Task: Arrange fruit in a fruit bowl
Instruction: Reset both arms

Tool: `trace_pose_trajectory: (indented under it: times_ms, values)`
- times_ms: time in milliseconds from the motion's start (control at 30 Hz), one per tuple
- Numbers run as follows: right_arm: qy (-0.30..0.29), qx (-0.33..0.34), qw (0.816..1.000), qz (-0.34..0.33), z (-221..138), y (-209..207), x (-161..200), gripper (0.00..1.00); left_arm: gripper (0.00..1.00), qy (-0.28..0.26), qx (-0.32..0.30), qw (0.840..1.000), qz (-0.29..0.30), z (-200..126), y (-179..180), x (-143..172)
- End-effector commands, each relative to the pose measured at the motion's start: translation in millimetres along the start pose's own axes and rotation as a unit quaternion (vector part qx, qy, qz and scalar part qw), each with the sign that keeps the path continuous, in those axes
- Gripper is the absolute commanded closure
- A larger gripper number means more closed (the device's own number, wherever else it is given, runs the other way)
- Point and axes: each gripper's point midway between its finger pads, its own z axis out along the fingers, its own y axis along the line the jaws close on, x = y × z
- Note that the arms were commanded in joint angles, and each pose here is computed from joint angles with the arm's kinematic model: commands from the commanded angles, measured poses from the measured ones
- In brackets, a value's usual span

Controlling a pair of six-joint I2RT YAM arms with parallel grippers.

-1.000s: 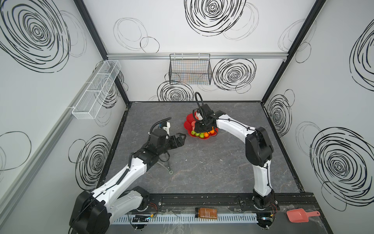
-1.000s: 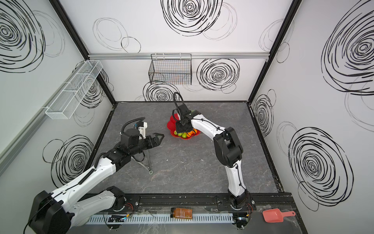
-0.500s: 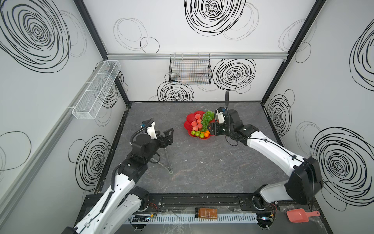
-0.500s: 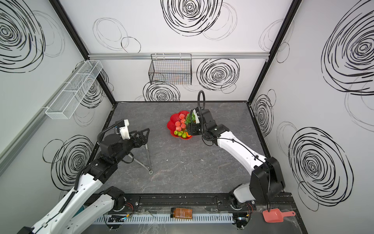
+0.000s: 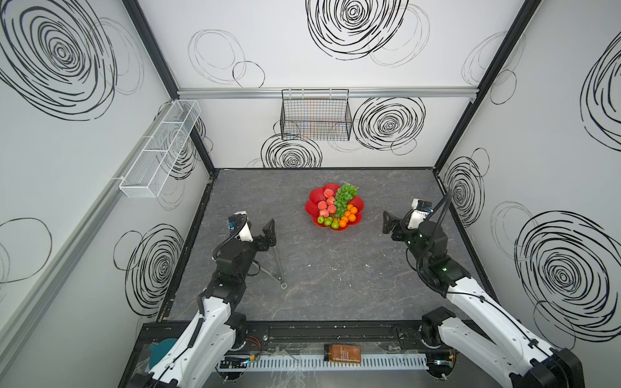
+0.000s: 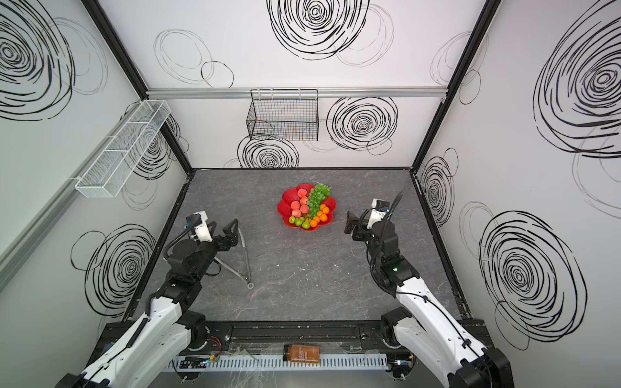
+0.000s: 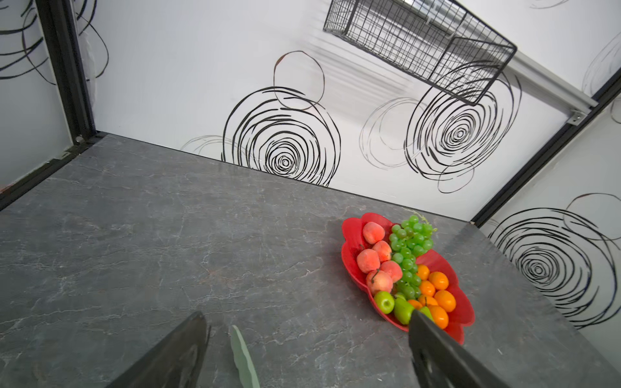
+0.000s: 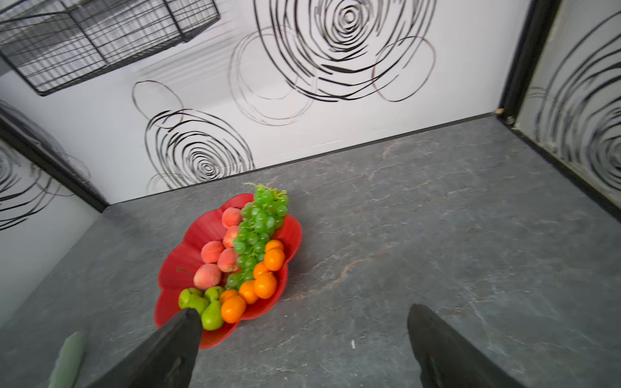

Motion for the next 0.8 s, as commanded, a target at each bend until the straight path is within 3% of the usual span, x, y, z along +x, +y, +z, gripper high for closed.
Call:
trace_pose_trajectory:
  times_ms: [0, 133, 300, 600, 767]
  values:
    - [-0.068, 0.054, 0.996, 0.004, -6.0, -28.4, -23.8, 0.00, 0.04, -0.093, 0.018, 0.995, 0.042, -0.6, -9.1, -43.0]
    - [-0.068, 0.093, 0.993, 0.003, -2.1, -59.2, -15.3, 0.00, 0.04, -0.088, 0.019, 0.993, 0.071, 2.3, -4.0, -33.7]
    - [-0.068, 0.096, 0.993, 0.008, 9.9, -83.4, -4.7, 0.00, 0.04, -0.122, -0.061, 0.988, 0.065, -4.7, 23.8, -36.8]
    - [-0.033, 0.161, 0.986, -0.010, 33.9, -120.0, 23.1, 0.00, 0.04, -0.114, -0.162, 0.972, 0.122, -12.2, 51.4, -7.7]
    - [-0.009, 0.172, 0.985, -0.015, 43.3, -129.0, 28.8, 0.00, 0.04, -0.106, -0.177, 0.968, 0.146, -12.6, 60.2, 6.5]
